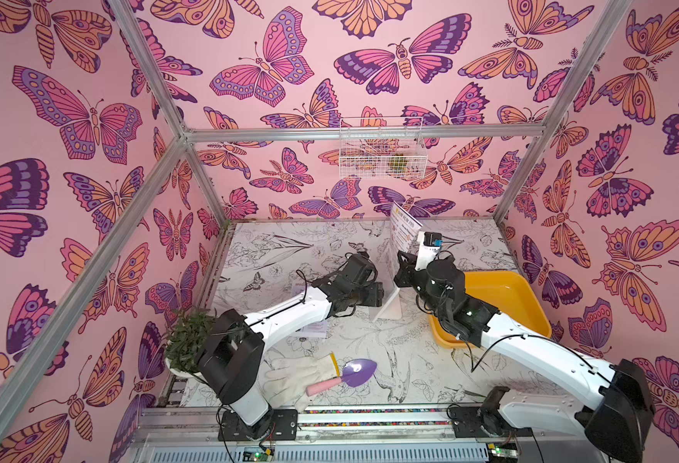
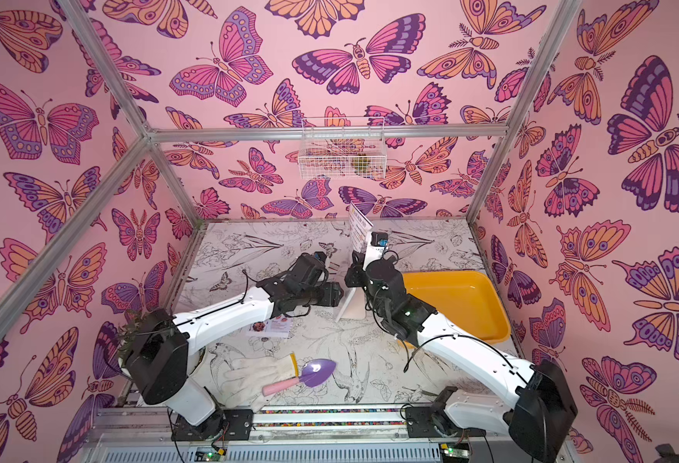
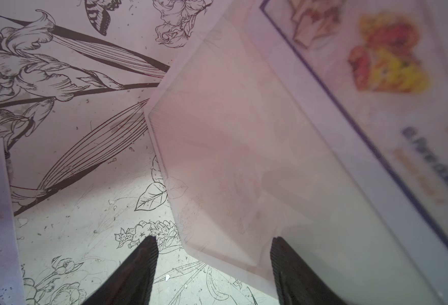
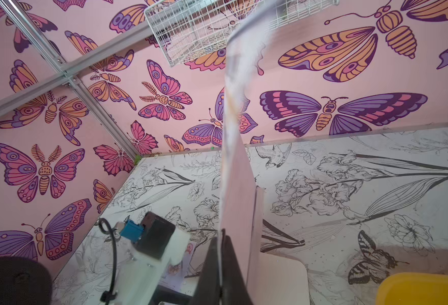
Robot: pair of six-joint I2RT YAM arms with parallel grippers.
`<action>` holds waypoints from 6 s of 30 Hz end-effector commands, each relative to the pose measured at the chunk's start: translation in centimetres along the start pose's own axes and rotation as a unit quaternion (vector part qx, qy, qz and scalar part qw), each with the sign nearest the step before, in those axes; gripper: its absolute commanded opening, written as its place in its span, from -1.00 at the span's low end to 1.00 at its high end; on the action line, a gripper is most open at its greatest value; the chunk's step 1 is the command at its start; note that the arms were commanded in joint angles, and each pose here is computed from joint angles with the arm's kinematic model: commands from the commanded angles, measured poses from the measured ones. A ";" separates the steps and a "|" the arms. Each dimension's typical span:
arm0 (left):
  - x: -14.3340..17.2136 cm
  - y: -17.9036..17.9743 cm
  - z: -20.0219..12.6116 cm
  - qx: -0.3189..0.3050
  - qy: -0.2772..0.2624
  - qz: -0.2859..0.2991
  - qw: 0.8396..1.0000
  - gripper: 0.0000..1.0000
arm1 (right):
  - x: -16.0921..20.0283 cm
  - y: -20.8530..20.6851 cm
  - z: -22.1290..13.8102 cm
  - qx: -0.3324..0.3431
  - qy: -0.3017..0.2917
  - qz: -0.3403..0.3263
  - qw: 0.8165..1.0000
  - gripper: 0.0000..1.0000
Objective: Replace the menus in the menu holders
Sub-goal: Insert the menu into the menu holder.
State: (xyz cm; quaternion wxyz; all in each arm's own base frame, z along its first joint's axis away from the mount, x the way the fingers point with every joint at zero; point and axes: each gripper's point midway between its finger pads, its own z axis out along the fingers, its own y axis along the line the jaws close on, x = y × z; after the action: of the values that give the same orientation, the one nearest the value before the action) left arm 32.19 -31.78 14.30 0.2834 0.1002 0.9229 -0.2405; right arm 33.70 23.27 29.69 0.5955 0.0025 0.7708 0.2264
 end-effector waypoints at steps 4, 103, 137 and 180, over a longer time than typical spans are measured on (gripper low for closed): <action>-0.2 -0.4 -1.0 0.008 -0.010 0.000 1.000 0.41 | -1.1 0.1 -0.8 0.000 -0.023 0.002 1.000 -1.00; 1.2 1.0 -1.1 0.001 -0.026 -0.023 0.999 0.45 | 1.7 -0.7 -1.7 0.031 -0.037 0.241 0.969 -0.80; 0.1 0.4 -0.9 -0.002 -0.029 -0.013 0.999 0.45 | 0.6 0.4 -0.2 -0.033 0.058 0.147 0.987 -0.18; 0.1 0.0 -0.8 -0.007 -0.032 -0.008 0.999 0.44 | 3.3 -0.5 -0.1 -0.020 0.126 0.110 0.986 -0.68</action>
State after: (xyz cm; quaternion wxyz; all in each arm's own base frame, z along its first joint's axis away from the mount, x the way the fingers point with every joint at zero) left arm 31.40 -31.28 14.70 0.3063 0.0791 0.9151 -0.2502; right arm 32.68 23.27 26.75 0.4747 0.0462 0.8270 0.2977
